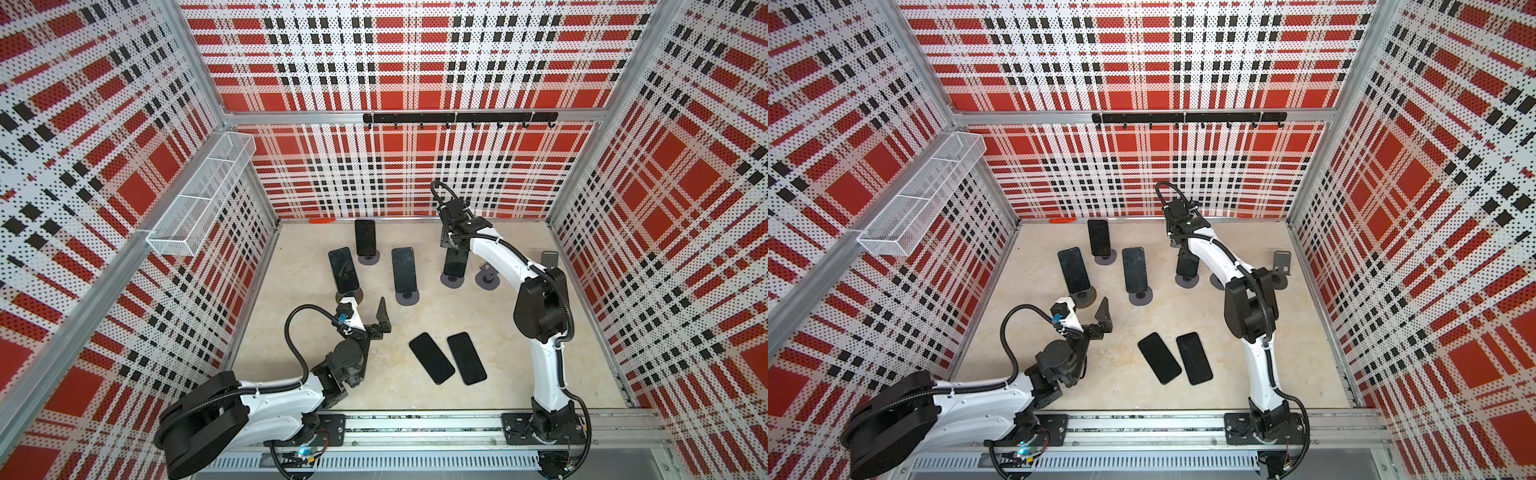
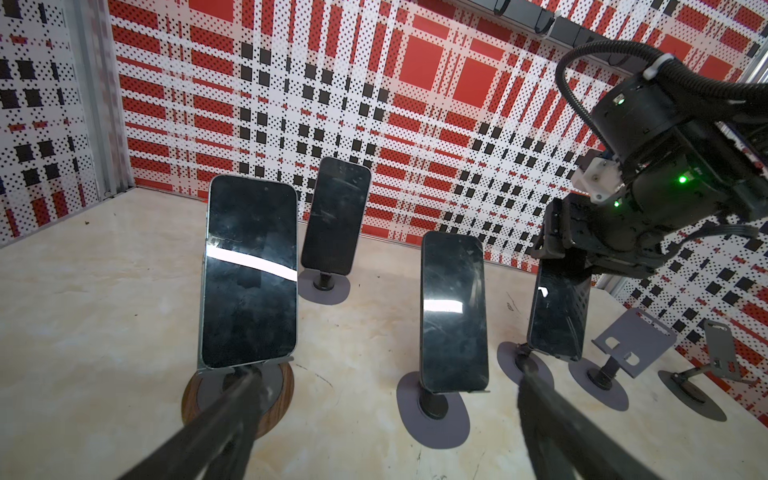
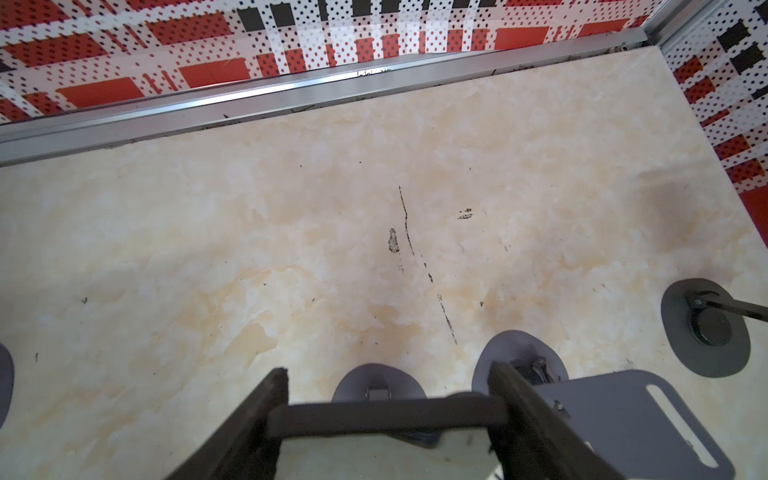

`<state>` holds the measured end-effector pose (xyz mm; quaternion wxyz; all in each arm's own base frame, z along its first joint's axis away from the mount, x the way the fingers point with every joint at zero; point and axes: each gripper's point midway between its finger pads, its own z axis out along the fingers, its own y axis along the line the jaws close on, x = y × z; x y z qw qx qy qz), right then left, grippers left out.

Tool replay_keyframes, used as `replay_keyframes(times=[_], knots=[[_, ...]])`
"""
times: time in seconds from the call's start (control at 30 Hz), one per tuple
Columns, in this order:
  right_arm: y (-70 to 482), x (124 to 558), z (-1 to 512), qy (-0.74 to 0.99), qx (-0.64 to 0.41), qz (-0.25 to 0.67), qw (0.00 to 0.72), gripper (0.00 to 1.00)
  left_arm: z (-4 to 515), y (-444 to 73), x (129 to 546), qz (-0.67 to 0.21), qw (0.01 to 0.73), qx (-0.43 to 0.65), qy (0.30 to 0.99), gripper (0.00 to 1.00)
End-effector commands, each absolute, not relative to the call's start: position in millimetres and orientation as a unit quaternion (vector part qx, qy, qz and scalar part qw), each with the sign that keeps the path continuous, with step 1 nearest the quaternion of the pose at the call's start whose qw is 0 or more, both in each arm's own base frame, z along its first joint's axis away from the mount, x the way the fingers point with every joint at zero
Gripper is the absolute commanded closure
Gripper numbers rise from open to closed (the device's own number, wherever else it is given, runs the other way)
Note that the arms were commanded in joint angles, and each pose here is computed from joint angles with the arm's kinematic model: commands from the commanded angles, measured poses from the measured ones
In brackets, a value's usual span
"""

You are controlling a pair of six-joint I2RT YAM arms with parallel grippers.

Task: Remove the phone from the phone stand
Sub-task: 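Lift the black phone off its stand and carry it toward the robot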

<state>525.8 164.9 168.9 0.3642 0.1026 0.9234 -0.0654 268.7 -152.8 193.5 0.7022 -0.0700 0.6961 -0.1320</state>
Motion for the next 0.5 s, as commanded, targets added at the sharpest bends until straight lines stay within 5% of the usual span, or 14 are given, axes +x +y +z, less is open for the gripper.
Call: replay_keyframes(times=[0.0, 0.47], knots=[[162, 524, 220, 0.908, 0.089, -0.048, 0.407, 0.41, 197, -153, 270, -0.133, 0.706, -0.066, 0.692, 0.02], [172, 507, 255, 0.905, 0.051, -0.006, 0.423, 0.42, 197, -151, 271, -0.123, 0.708, -0.069, 0.692, 0.02]])
